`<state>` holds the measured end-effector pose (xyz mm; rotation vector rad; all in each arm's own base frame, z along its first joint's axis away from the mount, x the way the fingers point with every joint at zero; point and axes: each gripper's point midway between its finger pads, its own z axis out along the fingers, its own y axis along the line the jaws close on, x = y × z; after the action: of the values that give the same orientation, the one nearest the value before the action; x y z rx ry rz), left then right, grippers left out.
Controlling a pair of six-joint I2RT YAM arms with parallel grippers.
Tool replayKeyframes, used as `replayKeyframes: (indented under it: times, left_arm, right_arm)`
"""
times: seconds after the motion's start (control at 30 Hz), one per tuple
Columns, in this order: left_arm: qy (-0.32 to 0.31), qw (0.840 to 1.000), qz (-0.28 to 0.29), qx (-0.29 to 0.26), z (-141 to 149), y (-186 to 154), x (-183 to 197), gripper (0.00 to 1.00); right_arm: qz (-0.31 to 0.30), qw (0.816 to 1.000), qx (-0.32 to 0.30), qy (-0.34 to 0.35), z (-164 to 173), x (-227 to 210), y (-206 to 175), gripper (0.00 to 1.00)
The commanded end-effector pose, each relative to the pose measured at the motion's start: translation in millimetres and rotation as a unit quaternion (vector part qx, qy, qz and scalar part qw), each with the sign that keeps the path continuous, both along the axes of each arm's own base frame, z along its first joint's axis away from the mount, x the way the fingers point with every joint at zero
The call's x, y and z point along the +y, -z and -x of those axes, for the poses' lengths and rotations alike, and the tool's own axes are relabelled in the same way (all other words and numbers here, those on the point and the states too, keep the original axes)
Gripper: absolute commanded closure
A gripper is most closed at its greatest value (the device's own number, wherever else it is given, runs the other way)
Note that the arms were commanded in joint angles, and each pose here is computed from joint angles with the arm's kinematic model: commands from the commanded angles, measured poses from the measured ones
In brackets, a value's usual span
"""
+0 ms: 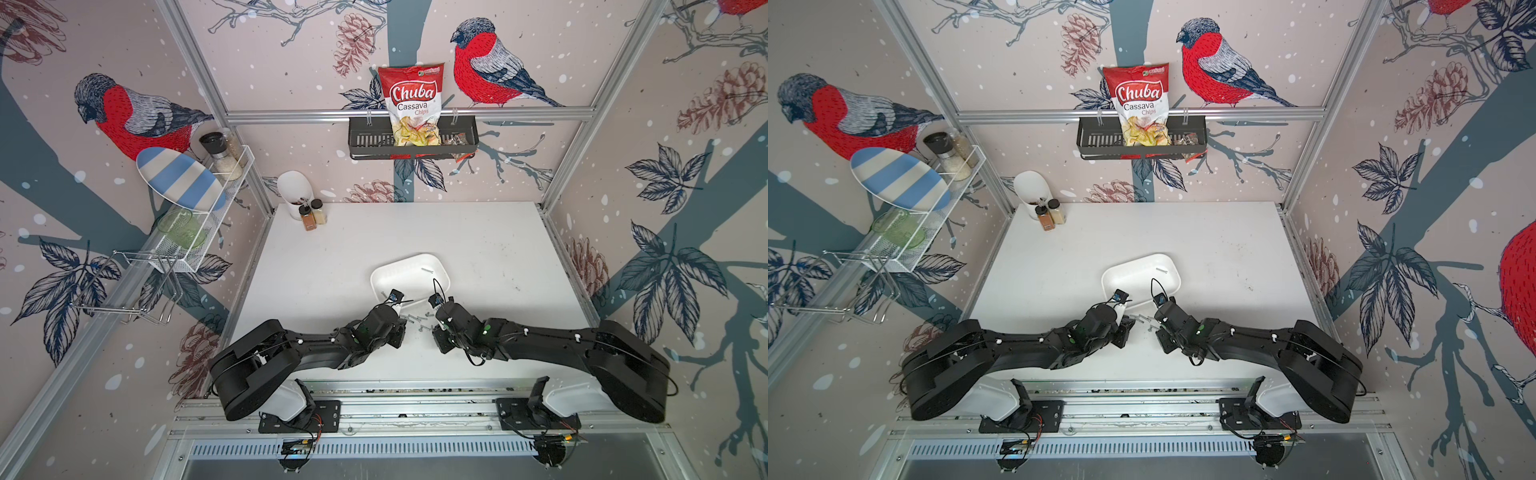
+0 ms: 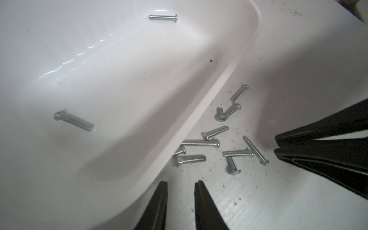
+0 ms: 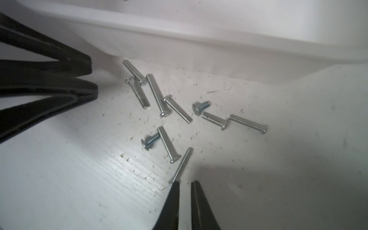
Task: Put the screws on the desktop into the storage box
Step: Adjust the storage box at the center of the board.
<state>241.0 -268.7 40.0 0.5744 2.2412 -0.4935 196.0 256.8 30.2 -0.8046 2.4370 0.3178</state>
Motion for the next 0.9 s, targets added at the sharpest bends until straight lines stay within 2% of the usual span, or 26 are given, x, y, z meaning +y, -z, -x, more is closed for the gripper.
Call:
replayKeyframes:
  times: [0.0,0.33,0.7,0.87]
  left_arm:
    - [-0.020,1.000,0.001,-0.017,-14.2,-2.2,4.4,0.71]
    - [-0.043,0.999,0.011,-0.025,-26.0,-9.3,21.4,0.71]
    - [-0.048,0.998,0.011,-0.029,-35.4,-9.8,22.3,0.71]
    - [-0.037,0.999,0.024,-0.016,-29.7,-7.9,18.3,0.71]
  right_arm:
    - [-0.012,1.000,-0.007,0.007,-6.2,7.5,-0.2,0.83]
    - [-0.005,1.000,-0.019,0.018,-14.9,10.2,0.1,0.81]
    - [-0.013,0.999,-0.024,0.018,-16.6,15.4,-2.8,0.77]
    - [-0.005,1.000,-0.021,0.018,-16.6,14.4,1.9,0.77]
